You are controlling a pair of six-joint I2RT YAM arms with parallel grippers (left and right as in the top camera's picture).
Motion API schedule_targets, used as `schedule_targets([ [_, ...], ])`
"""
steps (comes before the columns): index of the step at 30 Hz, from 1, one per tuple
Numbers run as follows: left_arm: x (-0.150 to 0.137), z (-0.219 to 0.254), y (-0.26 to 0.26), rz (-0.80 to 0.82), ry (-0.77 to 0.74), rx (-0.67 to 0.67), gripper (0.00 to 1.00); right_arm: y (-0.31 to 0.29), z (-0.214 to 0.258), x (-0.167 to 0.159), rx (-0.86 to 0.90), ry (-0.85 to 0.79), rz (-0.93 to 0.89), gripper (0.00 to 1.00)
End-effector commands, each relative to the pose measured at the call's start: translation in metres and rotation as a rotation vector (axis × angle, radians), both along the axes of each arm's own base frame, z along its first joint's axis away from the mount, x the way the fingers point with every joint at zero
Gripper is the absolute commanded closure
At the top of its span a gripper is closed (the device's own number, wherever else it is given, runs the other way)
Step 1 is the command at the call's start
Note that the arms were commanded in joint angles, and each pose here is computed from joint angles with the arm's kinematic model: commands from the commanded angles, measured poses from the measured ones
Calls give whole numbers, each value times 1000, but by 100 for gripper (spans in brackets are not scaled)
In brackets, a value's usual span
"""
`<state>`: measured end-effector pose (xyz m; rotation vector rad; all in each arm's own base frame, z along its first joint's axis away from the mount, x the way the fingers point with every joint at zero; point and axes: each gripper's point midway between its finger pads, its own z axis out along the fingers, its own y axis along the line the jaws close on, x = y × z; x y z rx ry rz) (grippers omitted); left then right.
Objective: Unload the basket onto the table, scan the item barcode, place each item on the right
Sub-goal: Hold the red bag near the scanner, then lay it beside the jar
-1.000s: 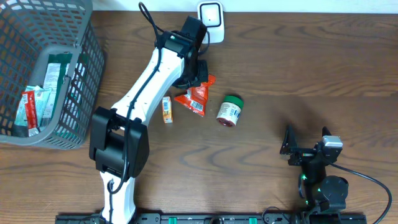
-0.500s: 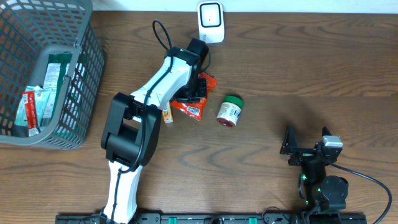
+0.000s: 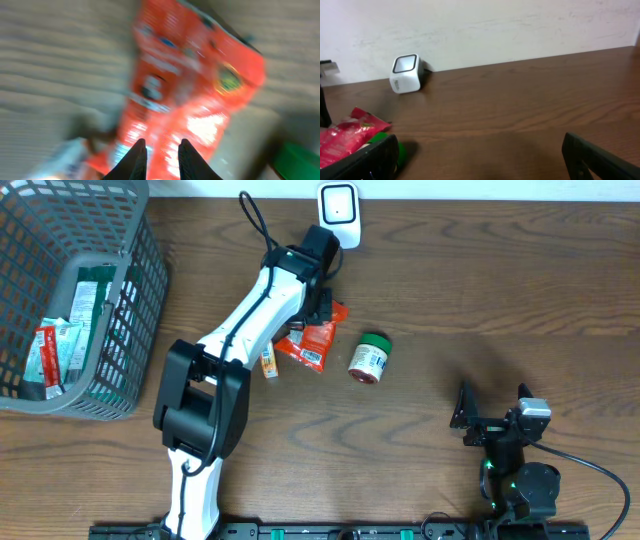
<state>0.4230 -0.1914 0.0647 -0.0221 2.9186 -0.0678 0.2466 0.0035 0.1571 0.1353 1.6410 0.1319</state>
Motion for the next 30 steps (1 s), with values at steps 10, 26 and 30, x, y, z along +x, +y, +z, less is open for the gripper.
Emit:
schedule_targets([
  [10,27,-6,48,82,-138,184,77,-2,-1,0,-12,5,-6,1],
  [26,-14,-38,11,59,55,-54,77,-2,-2,0,-12,6,-6,1],
  [30,-11,-28,15,66,27,-39,77,-2,-2,0,-12,6,-6,1],
])
